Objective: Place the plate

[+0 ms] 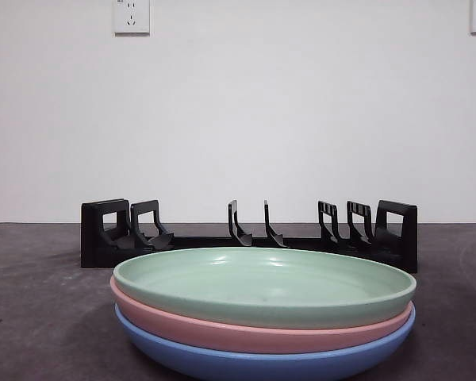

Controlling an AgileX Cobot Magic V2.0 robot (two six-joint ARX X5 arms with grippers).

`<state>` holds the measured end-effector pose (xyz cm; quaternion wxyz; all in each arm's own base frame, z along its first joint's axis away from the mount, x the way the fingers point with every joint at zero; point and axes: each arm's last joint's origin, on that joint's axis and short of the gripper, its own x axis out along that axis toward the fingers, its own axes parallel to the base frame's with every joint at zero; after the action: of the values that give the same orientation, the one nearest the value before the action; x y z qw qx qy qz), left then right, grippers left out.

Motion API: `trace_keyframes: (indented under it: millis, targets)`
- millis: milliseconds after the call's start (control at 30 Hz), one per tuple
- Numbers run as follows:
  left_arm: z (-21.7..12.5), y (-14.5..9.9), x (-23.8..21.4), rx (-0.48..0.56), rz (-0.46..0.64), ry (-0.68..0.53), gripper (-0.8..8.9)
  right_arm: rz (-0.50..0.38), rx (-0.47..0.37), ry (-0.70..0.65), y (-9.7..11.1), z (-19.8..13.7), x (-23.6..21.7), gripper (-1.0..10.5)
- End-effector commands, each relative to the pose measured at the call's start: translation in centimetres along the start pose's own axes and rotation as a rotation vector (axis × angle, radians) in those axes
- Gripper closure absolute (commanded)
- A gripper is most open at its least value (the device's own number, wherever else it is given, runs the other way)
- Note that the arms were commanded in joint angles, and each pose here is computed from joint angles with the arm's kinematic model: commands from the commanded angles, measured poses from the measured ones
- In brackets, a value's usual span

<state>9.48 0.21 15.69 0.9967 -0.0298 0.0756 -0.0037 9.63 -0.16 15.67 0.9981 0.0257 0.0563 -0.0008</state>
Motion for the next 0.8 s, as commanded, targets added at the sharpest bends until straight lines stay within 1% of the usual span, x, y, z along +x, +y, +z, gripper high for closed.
trace_keyframes:
  millis: [33,100,233,800]
  targets:
    - [-0.67,0.06,0.19,-0.005,0.007,0.021,7.92,0.002,0.003,0.004,0.01,-0.16,0.04,9.3]
    - [-0.66,0.07,0.18,-0.005,0.011,0.020,7.92,0.002,0.003,0.004,0.01,-0.16,0.04,9.3]
    - [-0.66,0.20,0.18,-0.005,0.055,0.018,7.92,0.002,0.003,0.008,0.01,-0.19,0.04,9.3]
    - [-0.73,0.20,0.18,-0.005,0.056,0.026,7.92,0.002,0.003,0.008,0.01,-0.19,0.04,9.3]
